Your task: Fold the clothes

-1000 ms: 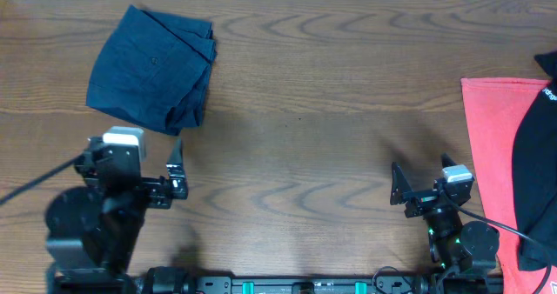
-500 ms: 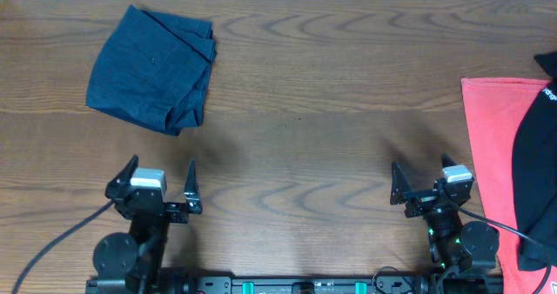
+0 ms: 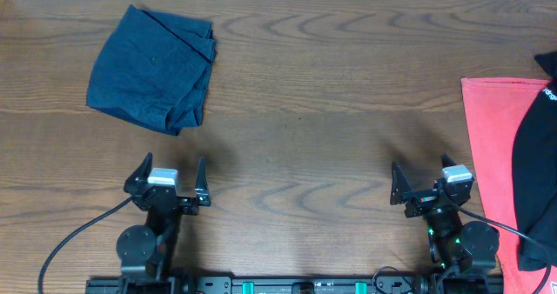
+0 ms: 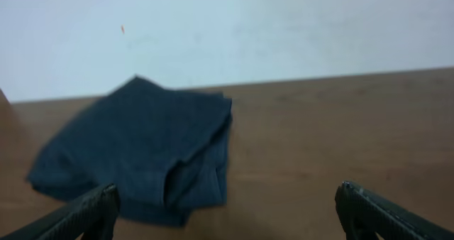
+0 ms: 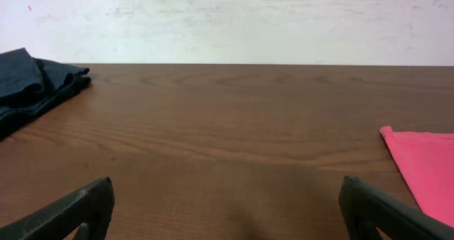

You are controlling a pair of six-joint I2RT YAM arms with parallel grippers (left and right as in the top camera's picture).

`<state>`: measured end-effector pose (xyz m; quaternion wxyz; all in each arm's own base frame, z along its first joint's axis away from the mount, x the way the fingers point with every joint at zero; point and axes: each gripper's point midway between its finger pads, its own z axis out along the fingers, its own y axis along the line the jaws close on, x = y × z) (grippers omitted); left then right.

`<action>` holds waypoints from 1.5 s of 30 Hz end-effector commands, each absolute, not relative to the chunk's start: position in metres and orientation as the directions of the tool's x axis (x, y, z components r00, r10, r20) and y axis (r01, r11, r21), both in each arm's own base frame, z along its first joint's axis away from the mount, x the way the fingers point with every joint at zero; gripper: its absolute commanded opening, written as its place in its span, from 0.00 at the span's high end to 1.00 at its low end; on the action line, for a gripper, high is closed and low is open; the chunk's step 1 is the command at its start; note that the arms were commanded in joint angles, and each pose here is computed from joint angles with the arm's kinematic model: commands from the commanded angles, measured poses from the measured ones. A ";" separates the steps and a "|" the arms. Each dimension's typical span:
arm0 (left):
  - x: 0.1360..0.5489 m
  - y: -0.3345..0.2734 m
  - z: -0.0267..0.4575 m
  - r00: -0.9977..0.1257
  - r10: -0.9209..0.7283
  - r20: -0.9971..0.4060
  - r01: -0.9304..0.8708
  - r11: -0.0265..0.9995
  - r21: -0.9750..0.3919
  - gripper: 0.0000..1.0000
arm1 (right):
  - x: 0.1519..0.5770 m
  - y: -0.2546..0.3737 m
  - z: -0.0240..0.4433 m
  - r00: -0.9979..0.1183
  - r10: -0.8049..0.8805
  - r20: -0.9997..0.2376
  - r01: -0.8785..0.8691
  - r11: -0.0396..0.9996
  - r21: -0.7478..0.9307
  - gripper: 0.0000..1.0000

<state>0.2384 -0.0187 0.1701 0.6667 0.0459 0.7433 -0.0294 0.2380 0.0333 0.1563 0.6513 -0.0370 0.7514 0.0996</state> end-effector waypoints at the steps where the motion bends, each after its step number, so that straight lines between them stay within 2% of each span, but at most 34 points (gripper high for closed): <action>1: 0.240 -0.020 0.152 -0.142 -0.025 -0.990 0.108 0.993 -0.041 0.02 | 0.238 0.031 0.156 -0.143 0.068 -0.987 -0.177 0.980 0.093 0.01; 5: 0.242 -0.020 0.141 -0.157 -0.063 -0.986 0.102 0.992 -0.080 0.02 | 0.238 0.031 0.156 -0.143 0.068 -0.987 -0.177 0.980 0.093 0.01; 45: 0.242 -0.020 0.140 -0.159 -0.063 -0.985 0.100 0.992 -0.080 0.02 | 0.238 0.031 0.156 -0.143 0.068 -0.987 -0.177 0.980 0.093 0.01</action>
